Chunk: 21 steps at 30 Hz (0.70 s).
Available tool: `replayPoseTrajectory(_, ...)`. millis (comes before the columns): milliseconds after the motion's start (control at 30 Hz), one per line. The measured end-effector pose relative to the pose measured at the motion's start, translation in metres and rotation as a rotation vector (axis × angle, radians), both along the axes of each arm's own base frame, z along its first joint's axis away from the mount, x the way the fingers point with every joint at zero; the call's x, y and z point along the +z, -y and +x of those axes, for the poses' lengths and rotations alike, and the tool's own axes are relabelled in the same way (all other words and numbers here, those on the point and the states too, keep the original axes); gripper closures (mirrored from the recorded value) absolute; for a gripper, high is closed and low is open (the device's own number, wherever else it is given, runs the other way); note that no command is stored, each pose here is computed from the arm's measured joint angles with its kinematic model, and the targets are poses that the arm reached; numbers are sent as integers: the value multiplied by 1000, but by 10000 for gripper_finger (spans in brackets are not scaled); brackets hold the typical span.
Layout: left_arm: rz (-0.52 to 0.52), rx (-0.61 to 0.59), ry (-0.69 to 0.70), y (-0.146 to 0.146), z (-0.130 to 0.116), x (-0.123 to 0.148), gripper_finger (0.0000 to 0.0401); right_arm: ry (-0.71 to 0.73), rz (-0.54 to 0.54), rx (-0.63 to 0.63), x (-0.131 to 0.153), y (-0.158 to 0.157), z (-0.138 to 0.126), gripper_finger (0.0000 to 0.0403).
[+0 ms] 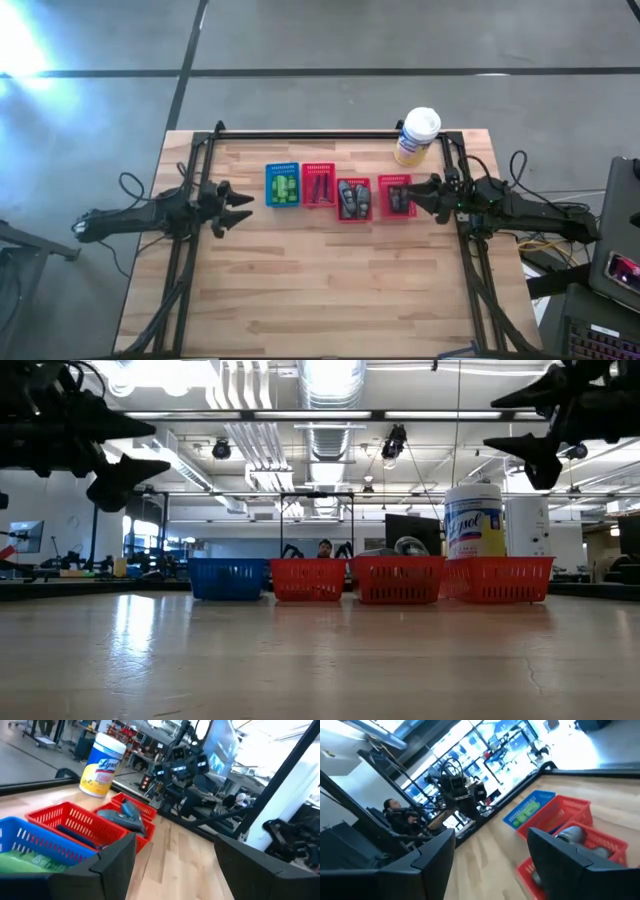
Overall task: Pick & Place Travel size toiletries
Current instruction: Return to Home Position
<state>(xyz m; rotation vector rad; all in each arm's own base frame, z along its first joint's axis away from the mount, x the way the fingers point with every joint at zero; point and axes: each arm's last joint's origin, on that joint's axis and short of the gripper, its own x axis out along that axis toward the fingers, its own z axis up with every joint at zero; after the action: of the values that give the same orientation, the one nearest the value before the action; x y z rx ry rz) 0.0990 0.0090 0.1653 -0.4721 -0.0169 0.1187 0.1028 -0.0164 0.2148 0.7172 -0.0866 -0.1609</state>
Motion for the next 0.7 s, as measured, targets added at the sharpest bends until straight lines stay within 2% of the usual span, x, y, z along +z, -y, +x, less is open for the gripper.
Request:
replayPoseTrajectory(300,-1,-2,0,0,0,0,128,59,-217,39,-18,-3,-12,131)
replayPoseTrajectory(567,-2,-1,5,0,0,0,128,-44,-198,48,-48,-2,-5,107)
replayPoseTrajectory(700,-3,-1,2,0,0,0,128,-99,-215,52,-52,-2,-3,94)
